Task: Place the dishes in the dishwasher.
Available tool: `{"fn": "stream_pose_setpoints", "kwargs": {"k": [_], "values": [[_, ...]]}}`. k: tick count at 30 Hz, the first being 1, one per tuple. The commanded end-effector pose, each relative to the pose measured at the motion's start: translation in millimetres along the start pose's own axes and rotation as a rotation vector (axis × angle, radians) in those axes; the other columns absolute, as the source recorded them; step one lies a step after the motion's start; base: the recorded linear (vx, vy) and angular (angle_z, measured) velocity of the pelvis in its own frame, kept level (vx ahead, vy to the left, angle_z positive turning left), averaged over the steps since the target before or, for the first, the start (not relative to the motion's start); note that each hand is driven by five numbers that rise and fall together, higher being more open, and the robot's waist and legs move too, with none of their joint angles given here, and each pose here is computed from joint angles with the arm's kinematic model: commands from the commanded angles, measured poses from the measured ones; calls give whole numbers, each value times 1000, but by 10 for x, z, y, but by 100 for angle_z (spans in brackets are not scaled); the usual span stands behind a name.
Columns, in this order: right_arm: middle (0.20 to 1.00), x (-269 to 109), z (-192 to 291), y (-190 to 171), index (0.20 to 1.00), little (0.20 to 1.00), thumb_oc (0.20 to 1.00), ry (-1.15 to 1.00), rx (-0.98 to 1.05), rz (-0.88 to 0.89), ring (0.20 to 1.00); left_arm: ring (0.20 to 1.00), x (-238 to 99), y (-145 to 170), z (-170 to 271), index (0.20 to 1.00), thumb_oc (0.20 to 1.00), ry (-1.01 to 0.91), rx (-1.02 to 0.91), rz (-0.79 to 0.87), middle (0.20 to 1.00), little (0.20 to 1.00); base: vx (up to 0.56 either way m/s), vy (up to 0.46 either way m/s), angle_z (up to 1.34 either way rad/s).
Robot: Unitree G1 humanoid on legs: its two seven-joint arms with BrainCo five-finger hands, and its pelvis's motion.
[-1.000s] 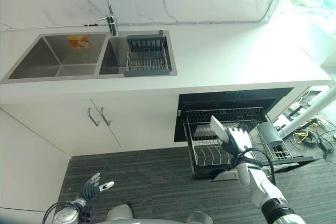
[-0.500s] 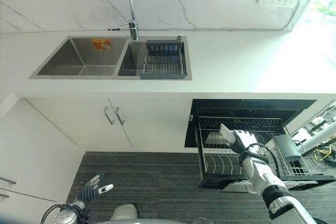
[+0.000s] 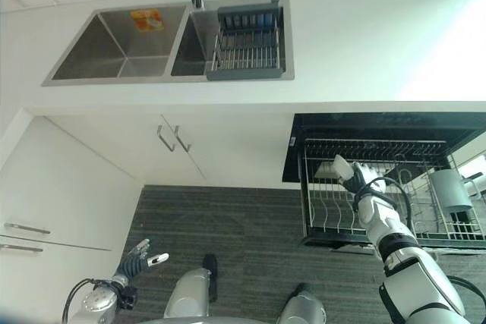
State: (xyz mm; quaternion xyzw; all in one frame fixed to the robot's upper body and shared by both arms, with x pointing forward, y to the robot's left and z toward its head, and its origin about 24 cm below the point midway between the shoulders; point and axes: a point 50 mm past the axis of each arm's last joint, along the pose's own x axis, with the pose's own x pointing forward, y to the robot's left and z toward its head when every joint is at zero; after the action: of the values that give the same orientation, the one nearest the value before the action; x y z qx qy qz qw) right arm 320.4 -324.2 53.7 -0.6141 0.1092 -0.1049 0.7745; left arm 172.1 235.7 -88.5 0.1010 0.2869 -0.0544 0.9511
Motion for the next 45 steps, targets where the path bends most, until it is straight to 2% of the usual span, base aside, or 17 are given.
{"fn": "stream_pose_setpoints", "kwargs": {"k": [1, 2, 10, 22, 23, 24, 34, 45], "values": [[200, 159, 117, -302, 200, 200, 200, -3, 53, -88, 200, 1000, 35, 133, 239, 1000, 1000, -111, 38, 21, 1000, 1000, -193, -16, 4], [200, 255, 187, -486, 200, 200, 200, 2, 60, -113, 200, 1000, 72, 140, 310, 1000, 1000, -135, 37, 26, 1000, 1000, -169, -3, 1], [200, 369, 189, -840, 200, 200, 200, 45, 38, -172, 200, 1000, 87, 173, 480, 1000, 1000, -213, 29, 93, 1000, 1000, -78, 7, -5], [213, 397, 28, -1020, 213, 213, 213, 157, -32, -141, 213, 1000, 115, 150, 711, 1000, 1000, -298, 7, 92, 1000, 1000, -31, 19, -2], [376, 401, 30, -1037, 376, 376, 376, 158, -38, -138, 376, 1000, 115, 143, 721, 1000, 1000, -302, 5, 90, 1000, 1000, -47, 50, 0], [1000, 410, 27, -1073, 1000, 1000, 1000, 164, -51, -130, 1000, 1000, 118, 122, 751, 1000, 1000, -309, 5, 80, 1000, 1000, -38, 35, 1], [1000, 411, 31, -1024, 1000, 1000, 1000, 186, -49, -94, 1000, 1000, 97, 150, 814, 1000, 1000, -328, 15, 58, 1000, 1000, -18, 1, 1], [1000, 354, -129, -993, 1000, 1000, 1000, 266, 208, -62, 1000, 1000, 74, 244, 823, 1000, 1000, -307, 54, 80, 1000, 1000, 0, -17, -4]]}}
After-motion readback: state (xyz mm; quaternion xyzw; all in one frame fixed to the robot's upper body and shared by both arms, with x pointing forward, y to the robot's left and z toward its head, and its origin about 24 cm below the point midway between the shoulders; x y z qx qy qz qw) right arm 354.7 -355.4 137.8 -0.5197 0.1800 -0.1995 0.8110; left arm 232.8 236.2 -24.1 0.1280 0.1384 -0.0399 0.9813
